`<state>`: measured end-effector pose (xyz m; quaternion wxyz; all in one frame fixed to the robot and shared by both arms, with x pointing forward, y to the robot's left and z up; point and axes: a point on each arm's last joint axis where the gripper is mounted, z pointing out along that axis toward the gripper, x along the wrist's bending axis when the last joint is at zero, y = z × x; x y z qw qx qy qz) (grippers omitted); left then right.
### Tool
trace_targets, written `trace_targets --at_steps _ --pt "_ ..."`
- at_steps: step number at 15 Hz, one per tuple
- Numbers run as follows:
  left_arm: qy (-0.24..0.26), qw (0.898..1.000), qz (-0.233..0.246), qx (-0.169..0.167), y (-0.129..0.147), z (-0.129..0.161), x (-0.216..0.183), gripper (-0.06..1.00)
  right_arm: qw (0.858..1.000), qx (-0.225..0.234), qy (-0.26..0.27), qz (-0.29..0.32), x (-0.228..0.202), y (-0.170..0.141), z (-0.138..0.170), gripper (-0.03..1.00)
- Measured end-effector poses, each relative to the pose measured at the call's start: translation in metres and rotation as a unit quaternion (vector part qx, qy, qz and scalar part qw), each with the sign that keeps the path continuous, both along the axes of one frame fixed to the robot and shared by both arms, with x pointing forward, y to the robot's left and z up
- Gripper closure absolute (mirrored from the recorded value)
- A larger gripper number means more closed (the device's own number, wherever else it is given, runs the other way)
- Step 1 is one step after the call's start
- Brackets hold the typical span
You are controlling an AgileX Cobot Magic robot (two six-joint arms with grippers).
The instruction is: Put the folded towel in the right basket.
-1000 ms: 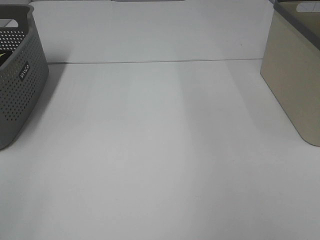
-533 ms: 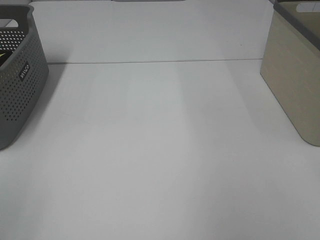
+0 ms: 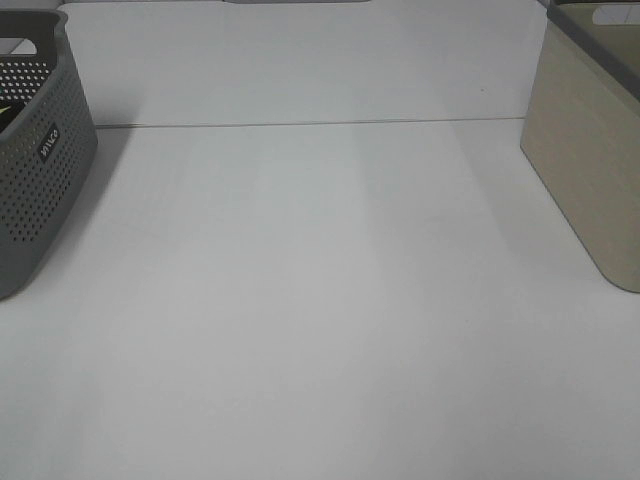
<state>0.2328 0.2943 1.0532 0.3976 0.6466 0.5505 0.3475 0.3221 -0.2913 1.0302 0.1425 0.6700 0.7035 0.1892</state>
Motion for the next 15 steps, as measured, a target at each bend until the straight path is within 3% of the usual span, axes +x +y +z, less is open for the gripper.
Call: trace_targets --at_steps 3,4,6,8,15 --pt "0.000 1.000 0.000 0.000 0.000 0.000 0.000 -0.03 0.992 0.001 -0.125 0.000 -0.032 0.000 0.016 0.28" --pt "0.000 1.000 0.000 0.000 0.000 0.000 0.000 -0.03 0.977 0.001 -0.212 0.000 -0.058 -0.001 0.023 0.28" --pt "0.000 1.000 0.000 0.000 0.000 0.000 0.000 -0.03 0.959 0.000 -0.283 0.000 -0.081 -0.001 0.025 0.28" --pt "0.000 1.000 0.000 0.000 0.000 0.000 0.000 -0.03 0.951 -0.004 -0.309 -0.001 -0.090 -0.002 0.024 0.28" --pt "0.000 1.000 0.000 0.000 0.000 0.000 0.000 -0.03 0.951 -0.010 -0.309 -0.003 -0.090 -0.003 0.023 0.28"
